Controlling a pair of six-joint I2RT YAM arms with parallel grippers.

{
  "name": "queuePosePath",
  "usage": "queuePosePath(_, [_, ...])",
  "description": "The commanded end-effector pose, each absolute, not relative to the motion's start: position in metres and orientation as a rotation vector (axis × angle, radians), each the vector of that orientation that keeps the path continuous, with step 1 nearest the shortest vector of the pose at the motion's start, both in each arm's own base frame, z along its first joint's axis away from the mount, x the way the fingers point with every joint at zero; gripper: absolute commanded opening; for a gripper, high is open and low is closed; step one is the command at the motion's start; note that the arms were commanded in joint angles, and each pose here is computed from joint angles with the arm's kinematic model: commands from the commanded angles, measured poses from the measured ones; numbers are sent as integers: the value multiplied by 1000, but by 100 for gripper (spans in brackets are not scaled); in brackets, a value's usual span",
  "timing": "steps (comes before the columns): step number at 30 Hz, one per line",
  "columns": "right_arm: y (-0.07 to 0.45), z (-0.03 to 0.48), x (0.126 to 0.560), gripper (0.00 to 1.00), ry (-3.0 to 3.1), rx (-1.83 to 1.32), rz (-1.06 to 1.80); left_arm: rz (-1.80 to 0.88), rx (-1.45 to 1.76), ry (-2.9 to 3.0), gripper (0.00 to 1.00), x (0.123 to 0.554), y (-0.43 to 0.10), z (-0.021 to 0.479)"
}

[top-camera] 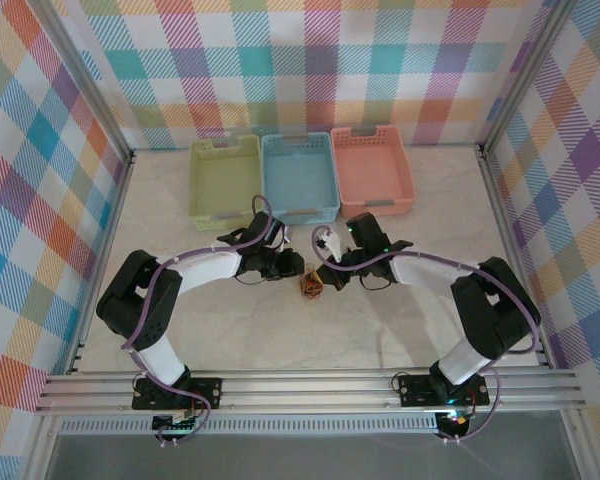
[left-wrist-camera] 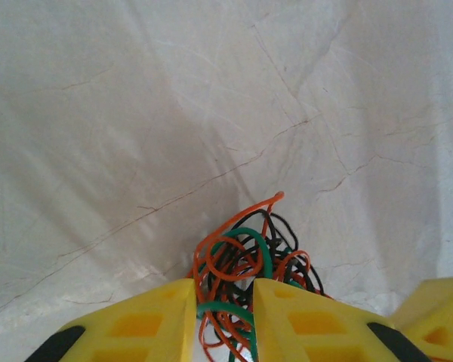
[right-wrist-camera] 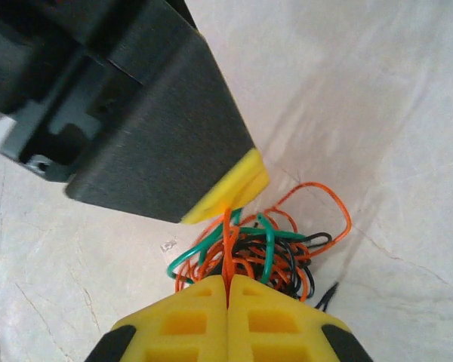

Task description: Untangle the cables

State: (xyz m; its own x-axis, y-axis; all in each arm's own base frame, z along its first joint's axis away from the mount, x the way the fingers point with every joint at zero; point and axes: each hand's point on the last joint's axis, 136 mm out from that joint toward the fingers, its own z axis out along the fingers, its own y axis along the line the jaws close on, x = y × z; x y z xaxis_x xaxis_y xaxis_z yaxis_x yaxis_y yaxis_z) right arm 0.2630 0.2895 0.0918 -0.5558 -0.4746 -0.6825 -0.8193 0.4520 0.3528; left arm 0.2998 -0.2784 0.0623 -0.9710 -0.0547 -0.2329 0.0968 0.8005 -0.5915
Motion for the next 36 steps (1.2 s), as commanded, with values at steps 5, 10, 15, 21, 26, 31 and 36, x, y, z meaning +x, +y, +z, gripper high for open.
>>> queuePosePath(5, [293,113,272,0,2115,-1043,919,-1028,73,2670,30,295,-282,83])
queuePosePath(10, [290,114,276,0,2106,-1025,903,-971,57,2636,30,298,-274,89])
queuePosePath(15, [291,110,277,0,2155,-994,923,-1057,64,2578,31,297,-279,99])
queuePosePath(21, [292,110,276,0,2158,-997,935,-1113,98,2549,33,295,-285,106])
queuePosePath(26, [293,110,275,0,2156,-1008,949,-1136,137,2487,35,300,-289,118])
queuePosePath(31, [294,110,274,0,2154,-1012,959,-1144,155,2475,33,302,-292,120])
queuePosePath(36, [294,110,272,0,2154,-1018,972,-1144,158,2485,32,303,-293,117])
